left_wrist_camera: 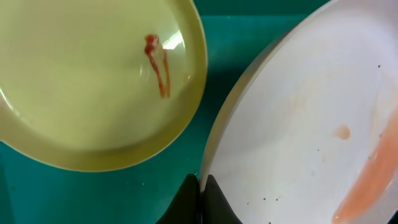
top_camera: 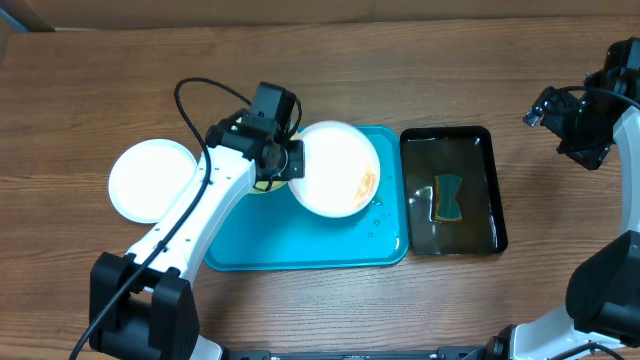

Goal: Clean dirty plates on tray and stack at the side

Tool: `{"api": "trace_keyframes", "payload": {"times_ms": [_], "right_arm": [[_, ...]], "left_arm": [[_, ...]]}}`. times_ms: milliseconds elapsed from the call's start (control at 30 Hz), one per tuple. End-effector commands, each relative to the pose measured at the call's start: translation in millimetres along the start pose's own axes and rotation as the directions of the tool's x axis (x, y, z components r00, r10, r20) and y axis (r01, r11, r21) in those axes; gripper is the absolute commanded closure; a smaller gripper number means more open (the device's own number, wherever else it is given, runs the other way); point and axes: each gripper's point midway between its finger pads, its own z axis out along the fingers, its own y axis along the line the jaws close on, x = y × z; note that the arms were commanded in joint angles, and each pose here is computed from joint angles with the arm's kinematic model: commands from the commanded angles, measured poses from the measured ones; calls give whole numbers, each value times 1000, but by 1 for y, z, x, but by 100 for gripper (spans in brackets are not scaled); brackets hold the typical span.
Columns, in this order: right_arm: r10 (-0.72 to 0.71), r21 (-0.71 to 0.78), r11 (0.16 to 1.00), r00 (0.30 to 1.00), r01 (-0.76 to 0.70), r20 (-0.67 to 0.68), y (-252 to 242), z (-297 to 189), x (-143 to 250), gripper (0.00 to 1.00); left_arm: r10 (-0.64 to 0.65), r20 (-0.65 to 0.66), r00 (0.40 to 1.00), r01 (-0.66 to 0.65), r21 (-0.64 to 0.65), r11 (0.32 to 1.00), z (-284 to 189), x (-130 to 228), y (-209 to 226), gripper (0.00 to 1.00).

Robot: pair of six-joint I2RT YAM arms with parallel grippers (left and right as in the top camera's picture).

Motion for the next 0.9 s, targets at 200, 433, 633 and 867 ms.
{"api": "trace_keyframes", "payload": {"times_ms": [200,433,633,867], "right_arm": [[6,-11,1000,1000,-5,20,1,-6,-4,0],[5,-11,1000,1000,-5,20,1,-6,-4,0],[5,-11,1000,1000,-5,20,1,-6,-4,0],[6,-11,1000,1000,-5,20,1,-6,-4,0]], "left_arm": [[98,151,984,-108,61,992,-20,-32,-50,96],[217,273,937,-226,0,974,-28,-31,-99,96],[307,404,862,-284,-116,952,-44,-28,-137,96],[462,477,748,-354,-302,885,-67,-13,-164,96]]}}
